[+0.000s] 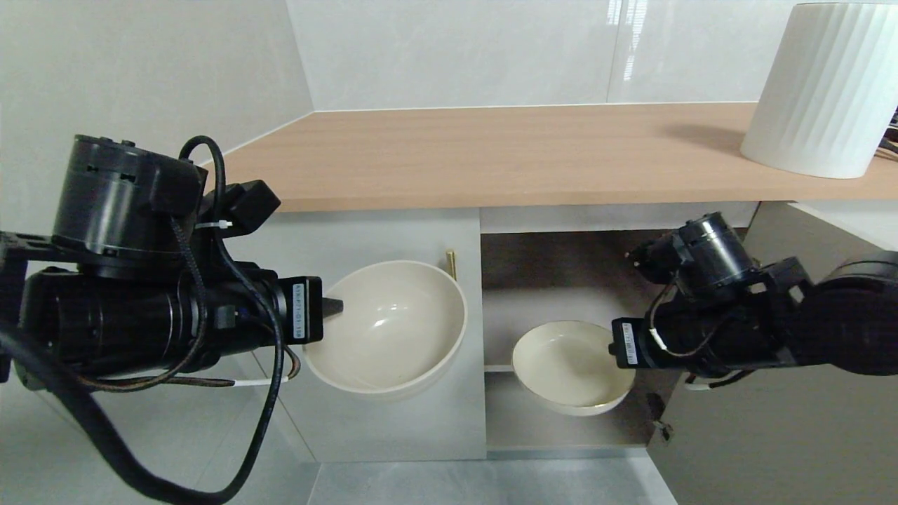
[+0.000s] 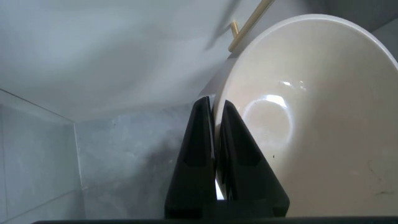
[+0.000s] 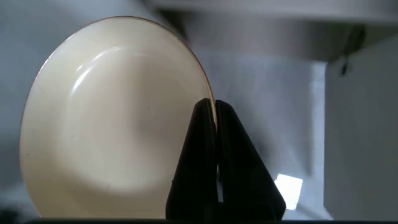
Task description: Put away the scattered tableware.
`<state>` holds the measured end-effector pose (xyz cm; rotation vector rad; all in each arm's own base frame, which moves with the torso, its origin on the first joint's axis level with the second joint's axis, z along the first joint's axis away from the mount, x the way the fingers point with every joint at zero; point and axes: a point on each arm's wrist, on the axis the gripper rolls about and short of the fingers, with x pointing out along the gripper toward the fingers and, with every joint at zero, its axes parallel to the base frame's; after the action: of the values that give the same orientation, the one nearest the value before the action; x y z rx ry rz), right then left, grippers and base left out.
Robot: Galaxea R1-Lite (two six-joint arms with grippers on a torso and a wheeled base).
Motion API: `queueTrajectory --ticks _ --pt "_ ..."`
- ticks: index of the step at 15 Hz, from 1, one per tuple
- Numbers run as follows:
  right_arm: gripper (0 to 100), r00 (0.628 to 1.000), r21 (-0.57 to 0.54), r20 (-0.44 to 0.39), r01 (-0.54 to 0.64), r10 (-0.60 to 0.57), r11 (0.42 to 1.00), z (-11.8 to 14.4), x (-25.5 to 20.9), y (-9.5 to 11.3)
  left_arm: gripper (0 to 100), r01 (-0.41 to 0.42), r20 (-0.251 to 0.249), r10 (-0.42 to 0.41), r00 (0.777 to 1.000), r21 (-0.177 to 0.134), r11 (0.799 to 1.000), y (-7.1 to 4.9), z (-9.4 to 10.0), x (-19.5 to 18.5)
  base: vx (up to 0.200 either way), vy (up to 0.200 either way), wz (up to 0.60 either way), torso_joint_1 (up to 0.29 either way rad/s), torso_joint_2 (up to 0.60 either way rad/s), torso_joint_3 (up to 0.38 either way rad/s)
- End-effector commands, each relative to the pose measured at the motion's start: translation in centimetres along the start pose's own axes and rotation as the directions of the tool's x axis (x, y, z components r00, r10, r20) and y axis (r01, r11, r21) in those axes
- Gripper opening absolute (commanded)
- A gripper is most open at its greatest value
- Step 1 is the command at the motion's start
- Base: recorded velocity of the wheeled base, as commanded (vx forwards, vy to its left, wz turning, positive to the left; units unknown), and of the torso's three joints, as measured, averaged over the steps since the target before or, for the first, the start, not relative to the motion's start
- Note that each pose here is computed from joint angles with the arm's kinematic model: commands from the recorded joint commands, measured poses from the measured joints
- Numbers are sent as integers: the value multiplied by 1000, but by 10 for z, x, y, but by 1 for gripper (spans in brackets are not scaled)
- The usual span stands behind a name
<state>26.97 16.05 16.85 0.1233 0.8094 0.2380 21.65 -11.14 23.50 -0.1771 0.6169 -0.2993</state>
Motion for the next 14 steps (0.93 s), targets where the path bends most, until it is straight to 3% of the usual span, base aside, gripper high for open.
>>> queueTrajectory --ticks 1,6,9,14 --pt "0 999 14 -9 52 -52 999 4 64 -3 0 -1 -2 1 1000 0 1000 0 0 1 0 0 0 0 0 0" --pt "0 983 66 8 181 -182 981 19 155 -15 0 0 1 0 1000 -1 1000 0 0 0 0 0 0 0 0 0" --pt "0 970 174 23 236 -243 956 22 183 -27 0 0 1 0 1000 3 1000 0 0 -1 0 0 0 0 0 0" --pt "0 951 218 40 291 -307 931 25 210 -45 0 6 -5 -6 1000 9 1000 -2 -2 0 0 0 0 0 0 0"
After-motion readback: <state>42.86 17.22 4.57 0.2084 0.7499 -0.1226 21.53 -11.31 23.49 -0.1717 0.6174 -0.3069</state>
